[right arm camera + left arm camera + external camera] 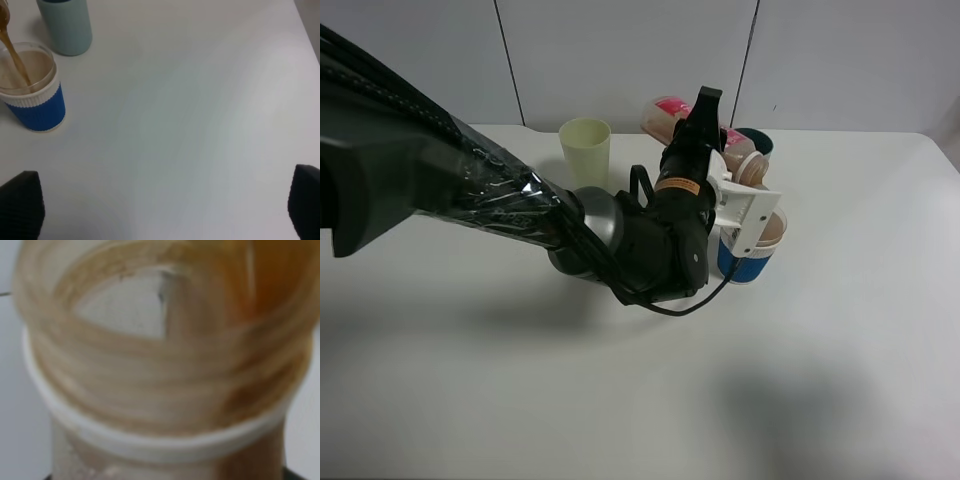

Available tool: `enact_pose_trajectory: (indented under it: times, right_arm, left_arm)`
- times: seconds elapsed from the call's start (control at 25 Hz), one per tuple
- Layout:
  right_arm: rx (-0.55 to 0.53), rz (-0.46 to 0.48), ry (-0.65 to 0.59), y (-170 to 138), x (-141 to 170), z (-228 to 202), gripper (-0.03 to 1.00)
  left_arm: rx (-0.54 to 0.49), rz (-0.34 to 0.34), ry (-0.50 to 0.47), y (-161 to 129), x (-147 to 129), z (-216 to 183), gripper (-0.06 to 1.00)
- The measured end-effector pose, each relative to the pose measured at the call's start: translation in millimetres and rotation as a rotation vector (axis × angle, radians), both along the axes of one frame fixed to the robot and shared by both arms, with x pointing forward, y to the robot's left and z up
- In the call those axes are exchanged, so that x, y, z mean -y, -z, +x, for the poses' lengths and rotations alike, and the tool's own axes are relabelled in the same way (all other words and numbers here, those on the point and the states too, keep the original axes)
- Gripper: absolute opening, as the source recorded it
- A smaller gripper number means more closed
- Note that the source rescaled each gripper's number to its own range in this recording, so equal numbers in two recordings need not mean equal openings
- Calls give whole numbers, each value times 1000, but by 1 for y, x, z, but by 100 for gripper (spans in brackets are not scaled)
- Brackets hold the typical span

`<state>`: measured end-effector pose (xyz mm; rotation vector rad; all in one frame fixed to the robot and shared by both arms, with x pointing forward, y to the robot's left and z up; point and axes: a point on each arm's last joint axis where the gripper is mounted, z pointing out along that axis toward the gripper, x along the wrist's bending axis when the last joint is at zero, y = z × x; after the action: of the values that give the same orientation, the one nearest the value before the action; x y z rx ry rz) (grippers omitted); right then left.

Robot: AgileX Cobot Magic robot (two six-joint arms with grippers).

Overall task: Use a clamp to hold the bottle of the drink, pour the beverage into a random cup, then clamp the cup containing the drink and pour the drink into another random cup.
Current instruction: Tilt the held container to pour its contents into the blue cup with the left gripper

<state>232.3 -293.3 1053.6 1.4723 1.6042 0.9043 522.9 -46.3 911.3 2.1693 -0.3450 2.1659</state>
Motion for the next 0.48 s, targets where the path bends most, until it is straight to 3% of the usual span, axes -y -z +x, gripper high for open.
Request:
enact_pose_trajectory:
  times: [0.48]
  right_arm:
    - [0,0,0,0,0,0,92]
  left_arm:
    - [31,40,15,-2,1,0,3]
